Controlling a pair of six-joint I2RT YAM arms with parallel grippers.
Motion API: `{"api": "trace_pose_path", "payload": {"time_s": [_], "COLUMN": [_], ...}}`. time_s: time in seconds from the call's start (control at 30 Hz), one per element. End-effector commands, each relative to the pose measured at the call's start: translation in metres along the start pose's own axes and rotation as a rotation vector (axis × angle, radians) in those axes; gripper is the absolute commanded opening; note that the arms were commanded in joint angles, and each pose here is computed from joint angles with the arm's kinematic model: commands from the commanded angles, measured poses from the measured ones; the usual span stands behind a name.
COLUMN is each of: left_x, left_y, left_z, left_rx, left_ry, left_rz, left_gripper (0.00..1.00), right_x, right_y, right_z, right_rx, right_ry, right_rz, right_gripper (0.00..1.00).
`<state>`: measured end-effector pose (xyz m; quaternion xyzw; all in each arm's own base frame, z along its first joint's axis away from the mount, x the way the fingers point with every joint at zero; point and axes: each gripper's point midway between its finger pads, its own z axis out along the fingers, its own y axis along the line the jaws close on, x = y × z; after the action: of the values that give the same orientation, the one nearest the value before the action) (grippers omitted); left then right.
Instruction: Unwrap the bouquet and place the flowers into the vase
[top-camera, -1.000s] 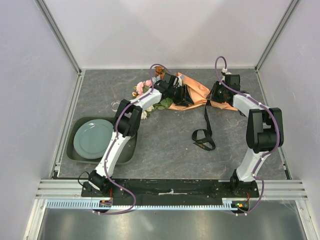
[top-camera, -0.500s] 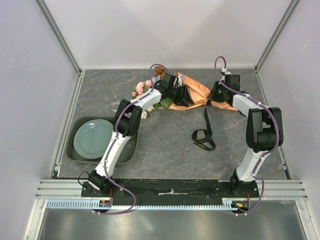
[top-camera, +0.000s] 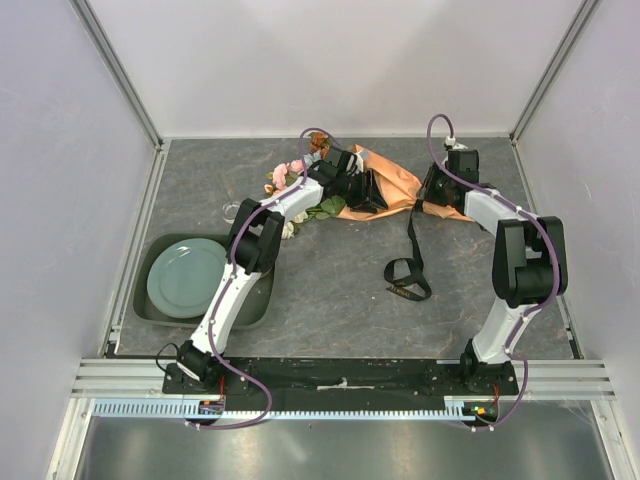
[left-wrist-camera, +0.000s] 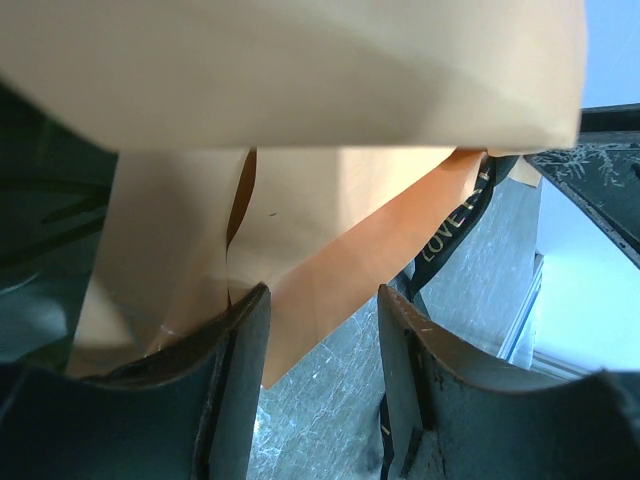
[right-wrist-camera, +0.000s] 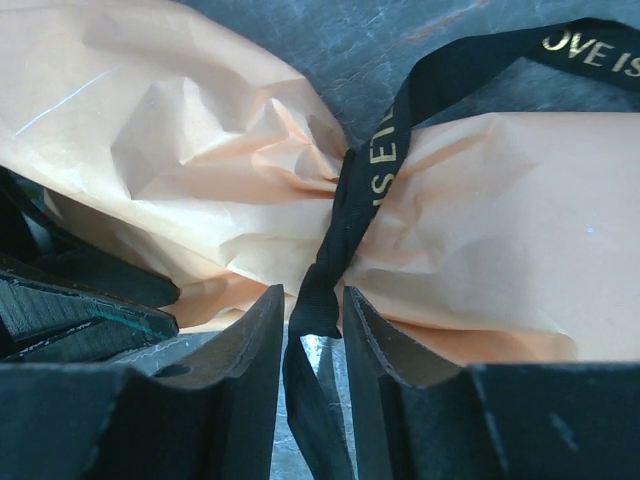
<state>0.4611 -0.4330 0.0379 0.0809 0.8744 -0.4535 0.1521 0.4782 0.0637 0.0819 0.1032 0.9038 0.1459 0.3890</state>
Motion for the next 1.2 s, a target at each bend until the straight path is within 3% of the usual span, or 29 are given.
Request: {"api": "trace_pose_path", "payload": {"time_s": [0.0, 0.33, 0.57, 0.9, 1.17], "left_x": [0.014, 0.013, 0.013, 0.015, 0.014], "left_y": [0.019, 0.021, 0.022, 0.023, 0.023], "left_z": [0.001, -0.002, -0.001, -0.001, 0.000], "left_rx": [-0.046, -0.050, -0.051, -0.052, -0.050], "left_ry": [0.037, 0.037, 0.036, 0.040, 0.040], "left_rz": [-0.022, -0.020, -0.021, -0.021, -0.026], "left_gripper": [0.55, 0.55, 0.55, 0.56, 0.55], "right_x": [-0.025, -0.004, -0.001, 0.002, 0.001], "right_y": [-0.005, 0.009, 0.026, 0.032, 0.041], "right_z": [-0.015, 0.006, 0.002, 0.008, 0.009], "right_rx": [0.046, -0.086, -0.176, -0.221, -0.266], "right_ry": [-0.085, -0.002, 0.003, 0.008, 0.011], "right_rz": [-0.020, -0.010, 0.035, 0.066, 0.094], "right_gripper": [0.38, 0.33, 0.17, 0.15, 0.01]}}
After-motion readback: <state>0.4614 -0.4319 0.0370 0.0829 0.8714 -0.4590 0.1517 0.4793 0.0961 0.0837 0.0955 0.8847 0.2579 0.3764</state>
